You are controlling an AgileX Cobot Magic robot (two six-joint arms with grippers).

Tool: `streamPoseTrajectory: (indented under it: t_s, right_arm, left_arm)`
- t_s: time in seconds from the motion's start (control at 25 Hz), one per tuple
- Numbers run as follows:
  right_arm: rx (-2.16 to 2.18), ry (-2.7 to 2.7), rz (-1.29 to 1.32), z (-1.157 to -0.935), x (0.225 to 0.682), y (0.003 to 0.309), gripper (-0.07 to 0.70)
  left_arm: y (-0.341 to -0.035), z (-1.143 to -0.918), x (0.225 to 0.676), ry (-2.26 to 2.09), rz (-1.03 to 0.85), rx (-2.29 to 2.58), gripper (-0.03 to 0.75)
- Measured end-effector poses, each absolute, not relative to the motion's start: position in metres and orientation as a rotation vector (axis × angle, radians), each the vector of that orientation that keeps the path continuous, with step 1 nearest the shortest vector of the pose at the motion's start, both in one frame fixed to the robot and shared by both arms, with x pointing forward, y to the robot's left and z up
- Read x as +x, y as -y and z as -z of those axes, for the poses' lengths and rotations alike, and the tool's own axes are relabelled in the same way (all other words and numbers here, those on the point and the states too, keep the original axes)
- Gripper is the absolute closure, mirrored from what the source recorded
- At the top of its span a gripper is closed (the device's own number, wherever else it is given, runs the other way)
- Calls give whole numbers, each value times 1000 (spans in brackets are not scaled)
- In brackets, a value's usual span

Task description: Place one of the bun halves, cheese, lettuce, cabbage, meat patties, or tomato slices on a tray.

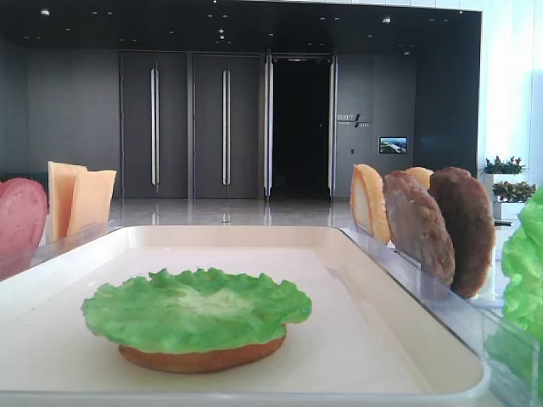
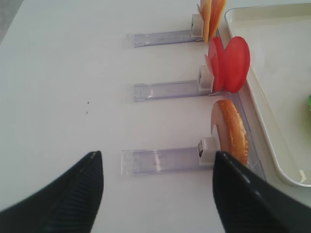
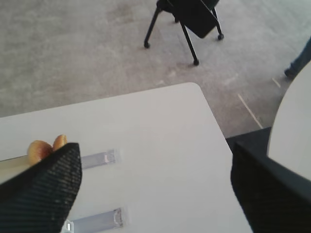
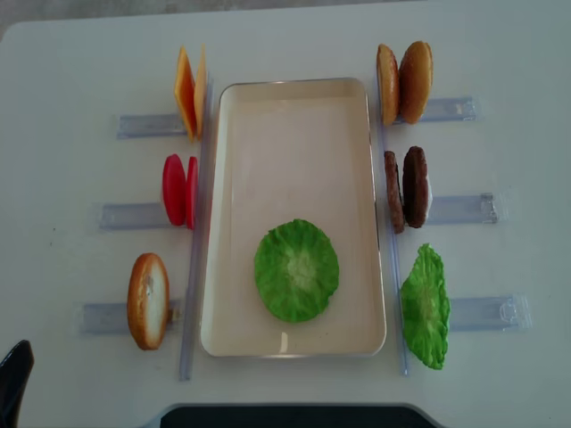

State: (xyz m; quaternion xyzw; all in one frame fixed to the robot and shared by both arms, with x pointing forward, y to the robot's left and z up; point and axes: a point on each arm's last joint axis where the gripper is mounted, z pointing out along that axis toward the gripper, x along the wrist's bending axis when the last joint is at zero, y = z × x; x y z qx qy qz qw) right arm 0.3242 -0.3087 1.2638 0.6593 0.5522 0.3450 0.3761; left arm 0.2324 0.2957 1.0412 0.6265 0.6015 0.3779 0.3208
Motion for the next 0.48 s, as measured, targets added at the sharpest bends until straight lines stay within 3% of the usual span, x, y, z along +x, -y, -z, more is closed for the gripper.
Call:
streamPoseTrajectory:
  t_s: [0.24, 0.48]
  right_arm:
    - [1574, -1380, -997, -1261, 267, 308, 40]
    - [1572, -1385, -996, -1222, 237, 310, 40]
  left_arm:
    - [-296, -1041, 232, -1580, -993, 1646, 181]
    - [-296, -1041, 232, -1580, -993, 1646, 181]
